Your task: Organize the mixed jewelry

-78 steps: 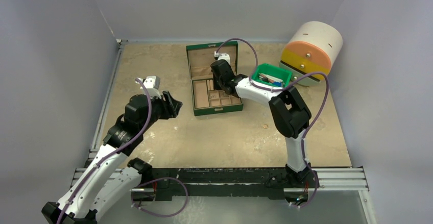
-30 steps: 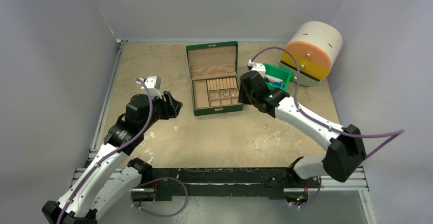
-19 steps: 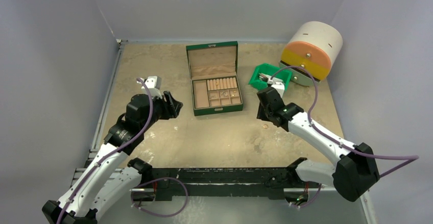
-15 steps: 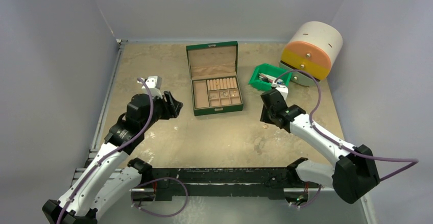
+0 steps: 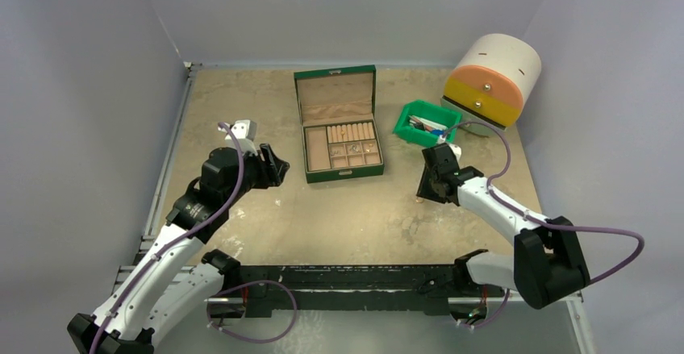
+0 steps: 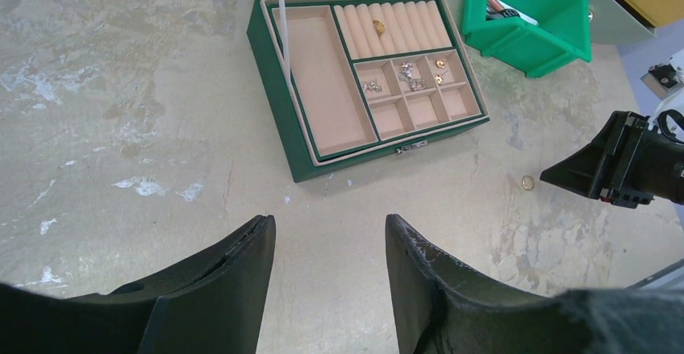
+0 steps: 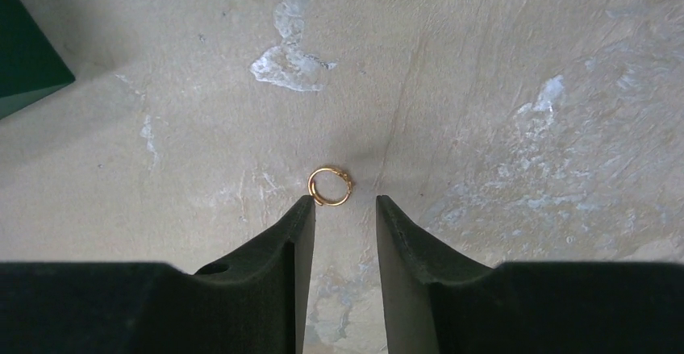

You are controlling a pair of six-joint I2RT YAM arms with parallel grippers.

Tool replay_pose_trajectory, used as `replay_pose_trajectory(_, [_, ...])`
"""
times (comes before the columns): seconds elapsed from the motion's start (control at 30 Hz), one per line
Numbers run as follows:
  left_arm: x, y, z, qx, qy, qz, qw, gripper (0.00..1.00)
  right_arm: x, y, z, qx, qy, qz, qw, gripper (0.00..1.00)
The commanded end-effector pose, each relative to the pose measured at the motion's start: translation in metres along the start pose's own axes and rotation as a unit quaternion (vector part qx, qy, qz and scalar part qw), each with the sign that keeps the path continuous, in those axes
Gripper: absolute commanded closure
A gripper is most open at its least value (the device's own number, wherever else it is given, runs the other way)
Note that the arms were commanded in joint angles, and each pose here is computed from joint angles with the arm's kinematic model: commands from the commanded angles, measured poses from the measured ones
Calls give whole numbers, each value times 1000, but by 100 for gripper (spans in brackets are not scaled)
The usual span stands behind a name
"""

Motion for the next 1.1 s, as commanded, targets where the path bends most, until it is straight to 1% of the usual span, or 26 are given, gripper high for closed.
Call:
replay_pose_trajectory(0.0, [-1,-10,-11,10,20,-15,1000,48,6,-3,1,8,-12,1,1000,64])
replay_pose_trajectory(0.67, [-1,-10,-10,10,17,-14,1000,48,18,10,1,18,-24,29,999,75])
replay_pose_trajectory(1.07, [-1,-10,-10,10,16,-14,1000,48,24,15,1,17,-22,41,999,77])
Point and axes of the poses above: each gripper's point midway between its finger pads, its own x axis out along the fingers, its own z axis along the line the jaws close on, y = z × x, the point moved 2 cm from there along -x, back along the fingers, and after that the axes turned 15 degrees about -x, right-handed, at the moved point
